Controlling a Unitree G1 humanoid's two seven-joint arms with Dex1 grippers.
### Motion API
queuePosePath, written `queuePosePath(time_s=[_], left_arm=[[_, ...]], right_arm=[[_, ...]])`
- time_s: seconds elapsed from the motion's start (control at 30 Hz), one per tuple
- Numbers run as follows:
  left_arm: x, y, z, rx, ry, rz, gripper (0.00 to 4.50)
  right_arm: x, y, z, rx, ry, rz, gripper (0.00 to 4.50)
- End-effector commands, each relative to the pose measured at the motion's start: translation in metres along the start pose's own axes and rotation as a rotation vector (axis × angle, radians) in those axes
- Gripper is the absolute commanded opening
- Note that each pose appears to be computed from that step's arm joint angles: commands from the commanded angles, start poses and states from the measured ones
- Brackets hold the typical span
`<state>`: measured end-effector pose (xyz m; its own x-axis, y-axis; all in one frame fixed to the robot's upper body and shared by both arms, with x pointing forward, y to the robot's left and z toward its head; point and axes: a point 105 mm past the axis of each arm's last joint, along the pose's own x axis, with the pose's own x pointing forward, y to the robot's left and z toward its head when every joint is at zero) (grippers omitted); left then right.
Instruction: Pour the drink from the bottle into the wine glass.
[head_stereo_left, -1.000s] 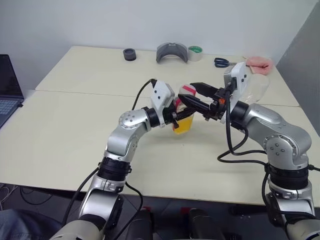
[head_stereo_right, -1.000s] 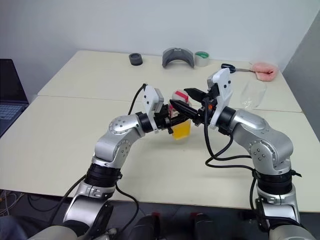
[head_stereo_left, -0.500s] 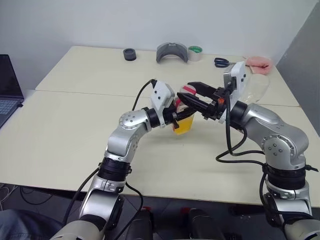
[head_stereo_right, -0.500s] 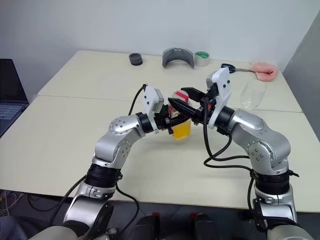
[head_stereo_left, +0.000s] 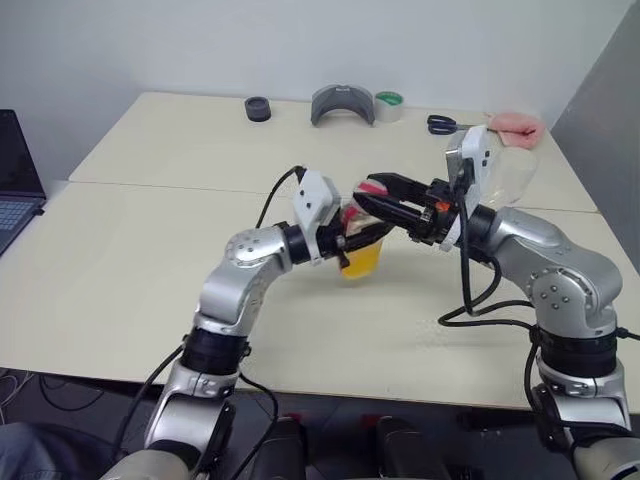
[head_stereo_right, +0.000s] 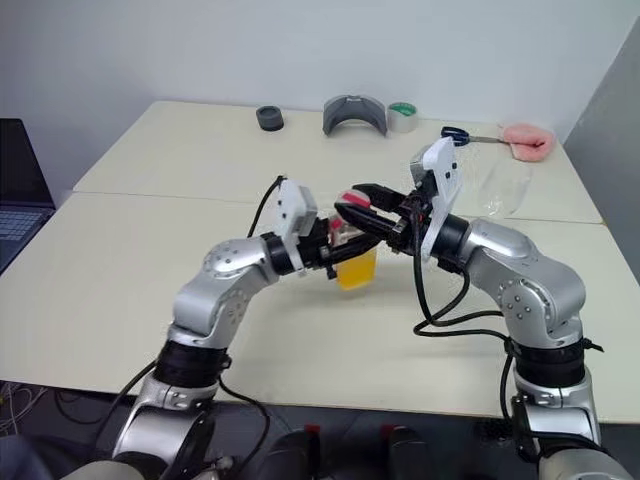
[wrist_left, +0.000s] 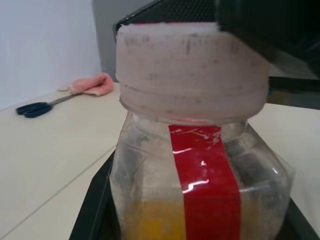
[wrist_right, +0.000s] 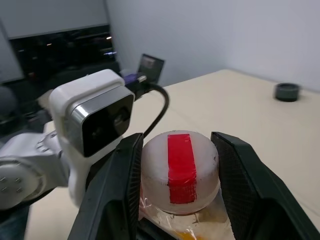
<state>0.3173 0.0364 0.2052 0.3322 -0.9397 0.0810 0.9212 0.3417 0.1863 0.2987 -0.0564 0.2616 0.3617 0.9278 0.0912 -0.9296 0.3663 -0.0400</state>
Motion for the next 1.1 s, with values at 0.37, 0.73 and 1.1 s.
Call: queuePosePath(time_s=[0.37,0.73,1.1], left_arm=[[-0.027,-0.053,0.046,0.003,0.000,-0.398,1.74],[-0.020,-0.017,0.017,0.004,0.015,-0.132,1.74],[0.006,0.009,0.009,0.022,-0.046,0.077,1.74]], right_arm=[[0.001,0.039,0.022,-0.003,0.093,0.508,2.17],[-0.045,0.019,0.017,0.015,0.068,0.087,4.46],[-0.013,0.012,0.008,-0.045,-0.045,-0.365,4.46]])
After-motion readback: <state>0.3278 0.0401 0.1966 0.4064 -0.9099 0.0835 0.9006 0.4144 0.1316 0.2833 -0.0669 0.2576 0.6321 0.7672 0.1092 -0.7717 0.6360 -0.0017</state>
